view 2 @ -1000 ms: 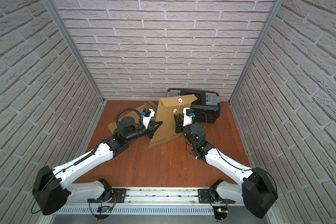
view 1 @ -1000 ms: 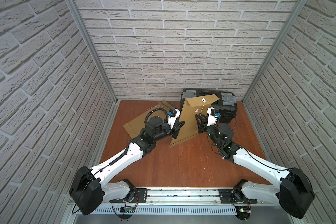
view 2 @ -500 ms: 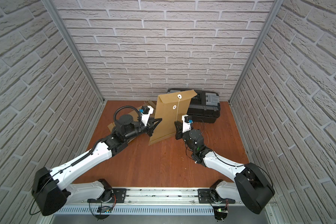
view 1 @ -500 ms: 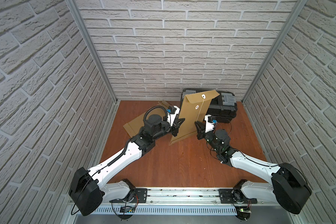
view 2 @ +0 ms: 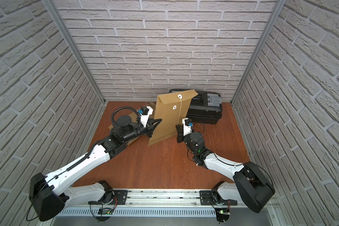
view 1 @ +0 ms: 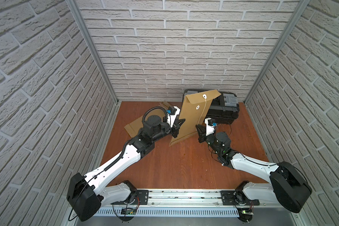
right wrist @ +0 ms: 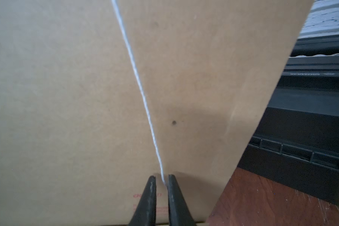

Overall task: Close the mouth of the file bag
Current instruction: Close the file bag.

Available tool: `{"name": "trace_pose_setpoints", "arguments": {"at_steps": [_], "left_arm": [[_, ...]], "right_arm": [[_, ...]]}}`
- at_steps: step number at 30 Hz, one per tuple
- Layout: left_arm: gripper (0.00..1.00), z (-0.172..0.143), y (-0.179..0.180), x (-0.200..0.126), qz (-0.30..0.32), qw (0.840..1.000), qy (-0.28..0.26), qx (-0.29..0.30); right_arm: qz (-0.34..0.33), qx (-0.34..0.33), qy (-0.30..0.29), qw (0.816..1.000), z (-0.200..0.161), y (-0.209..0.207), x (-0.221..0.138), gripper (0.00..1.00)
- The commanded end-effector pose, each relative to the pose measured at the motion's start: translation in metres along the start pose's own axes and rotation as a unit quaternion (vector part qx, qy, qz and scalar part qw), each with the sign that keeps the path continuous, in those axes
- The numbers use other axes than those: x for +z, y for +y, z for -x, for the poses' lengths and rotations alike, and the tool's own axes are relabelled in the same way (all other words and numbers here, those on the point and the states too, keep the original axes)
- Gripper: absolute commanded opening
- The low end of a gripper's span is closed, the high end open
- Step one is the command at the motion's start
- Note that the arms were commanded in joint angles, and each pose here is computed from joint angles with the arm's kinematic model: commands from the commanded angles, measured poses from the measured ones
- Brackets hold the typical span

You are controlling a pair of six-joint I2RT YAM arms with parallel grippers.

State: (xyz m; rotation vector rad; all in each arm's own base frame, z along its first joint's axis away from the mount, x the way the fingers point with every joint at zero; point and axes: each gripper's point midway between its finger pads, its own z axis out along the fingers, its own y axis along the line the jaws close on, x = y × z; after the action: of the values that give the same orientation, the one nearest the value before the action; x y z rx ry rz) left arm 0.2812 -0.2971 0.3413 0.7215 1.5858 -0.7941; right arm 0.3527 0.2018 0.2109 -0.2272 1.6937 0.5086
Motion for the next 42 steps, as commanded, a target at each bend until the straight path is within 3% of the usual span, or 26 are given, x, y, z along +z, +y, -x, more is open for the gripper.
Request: {"name": "trace_pose_setpoints", "arguments": {"at_steps": [1, 5, 11, 24, 33, 42], "left_arm": [[0.0, 0.04, -0.008, -0.009, -0.008, 0.998, -0.054, 0.028], [0.0, 0.044, -0.01, -0.01, -0.013, 0.998, -0.057, 0.028], [0.0, 0.048, -0.015, -0.011, -0.024, 0.998, -0.058, 0.024], [0.0, 0.046, -0.014, -0.01, -0.02, 0.998, -0.054, 0.026], [0.0, 0.044, -0.006, -0.01, 0.003, 0.998, -0.052, 0.02], [0.0, 0.018, 0.006, 0.003, 0.002, 1.0, -0.008, 0.005]], "right_arm": [[0.021, -0.005, -0.019, 1.0, 0.006, 0.006, -0.001, 0.19], [0.011, -0.006, -0.015, 1.0, -0.002, 0.002, 0.003, 0.26], [0.005, -0.006, -0.019, 1.0, -0.006, -0.001, 0.011, 0.27], [-0.006, -0.009, -0.032, 0.999, -0.003, -0.006, 0.01, 0.16], [-0.015, -0.018, -0.027, 0.999, -0.004, -0.008, 0.001, 0.03], [-0.005, -0.167, 0.068, 0.984, -0.014, 0.036, -0.013, 0.03]]}}
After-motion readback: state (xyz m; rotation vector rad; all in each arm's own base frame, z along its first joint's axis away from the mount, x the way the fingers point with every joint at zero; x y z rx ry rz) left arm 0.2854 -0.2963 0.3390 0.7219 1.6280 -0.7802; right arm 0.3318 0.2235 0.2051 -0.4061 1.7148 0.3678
